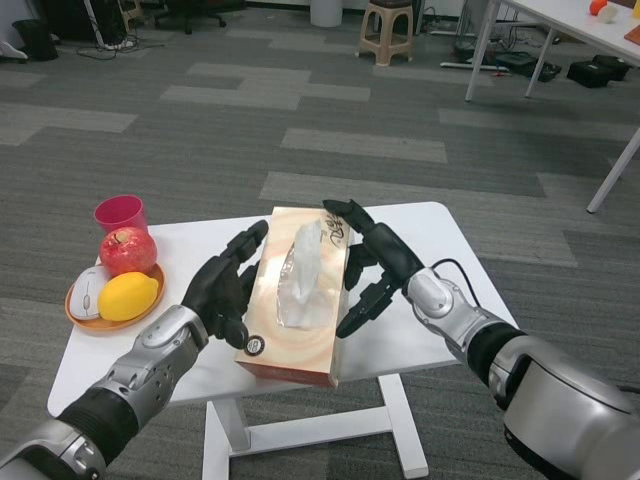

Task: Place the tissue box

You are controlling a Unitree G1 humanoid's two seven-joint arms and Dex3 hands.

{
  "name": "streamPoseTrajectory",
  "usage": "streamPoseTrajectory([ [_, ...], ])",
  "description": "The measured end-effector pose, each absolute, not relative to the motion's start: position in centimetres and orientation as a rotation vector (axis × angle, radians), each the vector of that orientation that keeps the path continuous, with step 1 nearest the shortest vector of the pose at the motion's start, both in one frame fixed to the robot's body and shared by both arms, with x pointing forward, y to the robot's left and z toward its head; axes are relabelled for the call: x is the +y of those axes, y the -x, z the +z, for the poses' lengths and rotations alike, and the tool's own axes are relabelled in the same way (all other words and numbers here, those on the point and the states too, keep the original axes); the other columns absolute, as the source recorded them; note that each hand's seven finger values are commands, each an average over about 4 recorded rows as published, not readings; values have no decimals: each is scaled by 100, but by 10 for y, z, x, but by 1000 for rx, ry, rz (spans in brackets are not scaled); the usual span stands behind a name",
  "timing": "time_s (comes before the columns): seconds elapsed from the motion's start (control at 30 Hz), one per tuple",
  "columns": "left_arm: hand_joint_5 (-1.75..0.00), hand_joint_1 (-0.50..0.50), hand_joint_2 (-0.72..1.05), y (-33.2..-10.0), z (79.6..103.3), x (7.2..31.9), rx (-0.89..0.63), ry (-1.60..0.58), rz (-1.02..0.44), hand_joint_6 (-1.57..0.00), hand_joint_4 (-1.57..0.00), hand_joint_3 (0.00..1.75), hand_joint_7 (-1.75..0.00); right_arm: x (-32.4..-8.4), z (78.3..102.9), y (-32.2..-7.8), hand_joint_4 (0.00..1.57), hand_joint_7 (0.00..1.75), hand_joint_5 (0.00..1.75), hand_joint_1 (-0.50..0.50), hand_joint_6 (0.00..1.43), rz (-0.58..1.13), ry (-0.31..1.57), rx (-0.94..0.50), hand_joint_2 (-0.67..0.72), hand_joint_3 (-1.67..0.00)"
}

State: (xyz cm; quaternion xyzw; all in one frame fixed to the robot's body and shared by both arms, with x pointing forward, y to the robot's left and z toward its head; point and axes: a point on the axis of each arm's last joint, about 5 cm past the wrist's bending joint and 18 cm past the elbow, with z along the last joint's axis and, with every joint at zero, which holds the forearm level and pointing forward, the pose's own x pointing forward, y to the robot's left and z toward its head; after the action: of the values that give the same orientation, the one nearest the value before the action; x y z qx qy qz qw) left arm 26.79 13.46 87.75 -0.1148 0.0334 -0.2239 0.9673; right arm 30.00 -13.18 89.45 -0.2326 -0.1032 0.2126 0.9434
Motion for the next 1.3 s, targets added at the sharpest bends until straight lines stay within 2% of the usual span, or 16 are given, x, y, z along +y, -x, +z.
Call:
streamPoseTrajectory([
  [0.2,-31,50,-64,-266,871,133,101,232,-451,0,0,0,0,-133,893,-300,88,35,126,17,0,433,490,-201,-22,-24],
  [0.3,-31,50,-64,-265,869,132,114,230,-451,0,0,0,0,-133,892,-300,88,35,126,14,0,432,495,-197,-22,-24],
  [0.43,-31,50,-64,-264,867,132,124,229,-452,0,0,0,0,-132,892,-301,82,35,126,12,0,427,506,-193,-29,-20],
  [0.57,-31,50,-64,-263,864,132,143,225,-448,0,0,0,0,-131,893,-302,76,35,124,11,0,426,520,-194,-29,-22],
  [0.73,-31,50,-64,-263,861,132,156,224,-446,0,0,0,0,-133,890,-301,64,35,92,8,0,401,541,-180,-29,-24],
  [0.83,-31,50,-64,-262,860,132,163,224,-443,0,0,0,0,-134,888,-301,48,35,61,5,0,383,554,-176,-29,-18],
  [1.03,-31,50,-66,-262,858,134,170,227,-428,0,0,0,0,-134,886,-300,24,35,22,0,0,380,586,-172,-29,-20],
  [1.3,-31,50,-64,-262,856,138,167,235,-401,0,0,0,0,-131,881,-297,20,35,19,-4,0,423,645,-164,-29,-16],
])
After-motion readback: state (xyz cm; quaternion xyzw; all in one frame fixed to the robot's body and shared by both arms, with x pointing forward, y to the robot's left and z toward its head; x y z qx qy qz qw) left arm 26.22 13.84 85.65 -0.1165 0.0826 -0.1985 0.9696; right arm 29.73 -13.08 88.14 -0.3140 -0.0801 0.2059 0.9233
